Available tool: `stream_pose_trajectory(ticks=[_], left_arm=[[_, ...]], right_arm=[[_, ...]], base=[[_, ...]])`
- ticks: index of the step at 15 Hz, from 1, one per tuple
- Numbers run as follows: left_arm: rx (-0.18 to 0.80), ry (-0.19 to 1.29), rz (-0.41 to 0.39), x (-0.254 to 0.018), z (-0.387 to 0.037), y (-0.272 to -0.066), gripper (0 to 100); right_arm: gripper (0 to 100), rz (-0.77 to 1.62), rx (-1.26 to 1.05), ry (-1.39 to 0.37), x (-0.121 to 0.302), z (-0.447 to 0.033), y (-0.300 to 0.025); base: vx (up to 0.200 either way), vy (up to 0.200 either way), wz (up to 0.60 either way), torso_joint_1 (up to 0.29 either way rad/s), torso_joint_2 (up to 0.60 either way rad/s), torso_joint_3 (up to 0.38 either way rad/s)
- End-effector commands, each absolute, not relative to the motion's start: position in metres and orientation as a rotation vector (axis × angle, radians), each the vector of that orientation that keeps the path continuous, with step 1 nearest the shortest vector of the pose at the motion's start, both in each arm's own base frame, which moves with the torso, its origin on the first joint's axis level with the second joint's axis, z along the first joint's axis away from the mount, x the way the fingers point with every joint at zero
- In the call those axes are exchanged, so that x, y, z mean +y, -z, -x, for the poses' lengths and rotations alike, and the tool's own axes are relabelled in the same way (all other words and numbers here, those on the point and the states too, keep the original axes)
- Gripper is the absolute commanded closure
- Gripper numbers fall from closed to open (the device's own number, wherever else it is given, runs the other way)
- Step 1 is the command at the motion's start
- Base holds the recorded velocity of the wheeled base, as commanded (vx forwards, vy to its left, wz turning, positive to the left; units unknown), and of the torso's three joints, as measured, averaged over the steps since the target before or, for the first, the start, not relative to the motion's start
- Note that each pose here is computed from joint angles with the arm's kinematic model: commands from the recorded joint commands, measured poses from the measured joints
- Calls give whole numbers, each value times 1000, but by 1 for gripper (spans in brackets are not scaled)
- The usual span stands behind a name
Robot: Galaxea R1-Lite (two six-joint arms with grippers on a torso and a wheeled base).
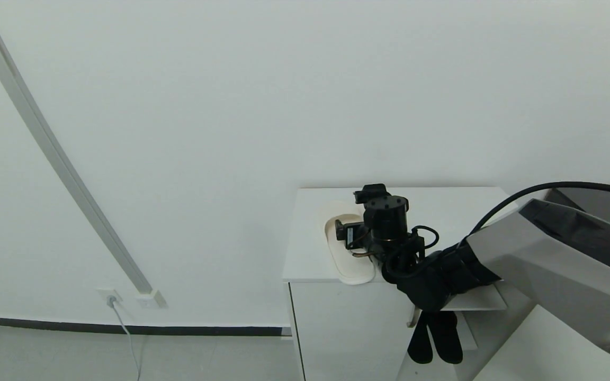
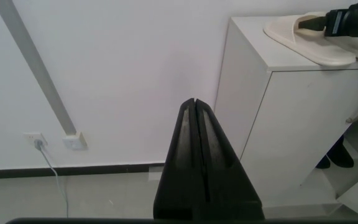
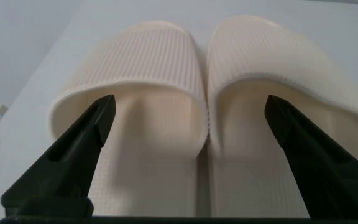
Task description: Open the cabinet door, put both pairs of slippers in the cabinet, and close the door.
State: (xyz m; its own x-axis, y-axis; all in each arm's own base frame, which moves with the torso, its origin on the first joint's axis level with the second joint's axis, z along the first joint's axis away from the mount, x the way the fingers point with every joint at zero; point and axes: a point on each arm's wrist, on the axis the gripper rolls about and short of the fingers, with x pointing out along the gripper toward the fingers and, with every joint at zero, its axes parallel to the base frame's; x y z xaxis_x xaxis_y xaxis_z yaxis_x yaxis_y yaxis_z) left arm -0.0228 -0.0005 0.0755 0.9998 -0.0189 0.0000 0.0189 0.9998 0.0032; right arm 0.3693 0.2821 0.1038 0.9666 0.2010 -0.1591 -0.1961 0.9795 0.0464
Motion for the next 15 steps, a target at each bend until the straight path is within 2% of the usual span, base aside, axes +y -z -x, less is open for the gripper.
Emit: stream_pose_trajectory(ticks=[1, 4, 5, 12, 15], left_arm=[[0, 18, -3, -1, 23, -75, 100], [2, 18, -3, -1, 23, -76, 100], [0, 18, -3, -1, 23, -75, 100], [0, 17, -2, -1, 23, -75, 100], [0, 17, 0, -1, 23, -75, 100]], right_arm=[[0, -29, 159, -194, 282, -376, -101], [0, -31, 156, -193, 284, -379, -102], [100, -29, 159, -193, 284, -379, -100], [100, -28, 161, -192, 284, -379, -98], [100, -45, 137, -194, 280, -374, -114]], base=[[0, 0, 0, 0, 0, 0], [0, 0, 0, 0, 0, 0], [0, 0, 0, 0, 0, 0], [0, 0, 0, 0, 0, 0], [0, 0, 0, 0, 0, 0]])
